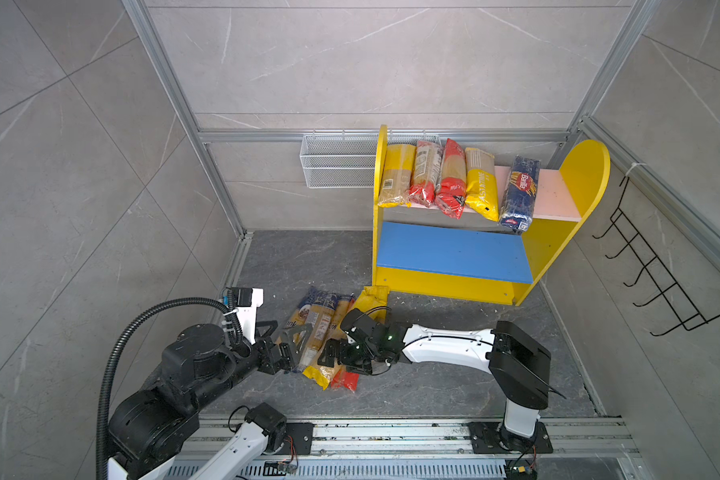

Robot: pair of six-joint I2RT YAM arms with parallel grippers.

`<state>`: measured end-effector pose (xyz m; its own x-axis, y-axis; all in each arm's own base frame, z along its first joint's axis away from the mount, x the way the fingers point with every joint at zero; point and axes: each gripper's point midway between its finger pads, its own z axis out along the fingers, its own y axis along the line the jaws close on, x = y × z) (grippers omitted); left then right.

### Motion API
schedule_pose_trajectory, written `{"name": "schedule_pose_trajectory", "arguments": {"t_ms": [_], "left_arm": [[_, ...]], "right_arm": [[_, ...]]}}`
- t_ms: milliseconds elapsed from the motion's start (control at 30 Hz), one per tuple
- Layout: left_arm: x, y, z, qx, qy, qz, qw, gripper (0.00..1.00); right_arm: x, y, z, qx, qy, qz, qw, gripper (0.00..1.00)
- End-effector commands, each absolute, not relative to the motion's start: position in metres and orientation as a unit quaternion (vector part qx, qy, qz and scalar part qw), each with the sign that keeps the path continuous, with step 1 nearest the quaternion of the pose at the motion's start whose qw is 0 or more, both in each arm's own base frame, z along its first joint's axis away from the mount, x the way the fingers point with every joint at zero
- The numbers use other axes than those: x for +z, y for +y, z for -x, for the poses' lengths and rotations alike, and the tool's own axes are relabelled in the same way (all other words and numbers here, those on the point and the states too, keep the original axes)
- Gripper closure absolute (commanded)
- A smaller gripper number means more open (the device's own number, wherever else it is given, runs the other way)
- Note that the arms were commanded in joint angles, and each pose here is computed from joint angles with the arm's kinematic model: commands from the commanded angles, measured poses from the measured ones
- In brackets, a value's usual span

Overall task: Place and organize the pasta boxes and bags onto the shelf
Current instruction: 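Grasp the yellow-banded spaghetti bag on the floor with the right gripper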

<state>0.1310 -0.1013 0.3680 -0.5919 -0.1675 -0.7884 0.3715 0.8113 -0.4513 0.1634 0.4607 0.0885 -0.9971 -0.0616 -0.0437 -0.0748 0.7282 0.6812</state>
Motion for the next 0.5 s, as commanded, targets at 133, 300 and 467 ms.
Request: {"name": "schedule_pose_trajectory", "arguments": {"t_ms": [133, 300, 467], "left_arm": [[0.379, -0.099, -0.115, -0.311, 0.836, -0.078, 0.445, 0.0], [0.378, -0.098, -0.108, -0.31, 0.841, -0.089, 0.435, 0.0], [0.378, -0.099, -0.104, -0.309, 0.844, -0.099, 0.426, 0.0]], "right_arm": [[0.065, 0.465, -0.173, 0.362, 0.931, -0.003, 0.04, 0.02], [0.054, 0.473, -0.181, 0.373, 0.925, -0.02, 0.068, 0.02], [0.045, 0.48, -0.189, 0.384, 0.918, -0.037, 0.086, 0.02]]}}
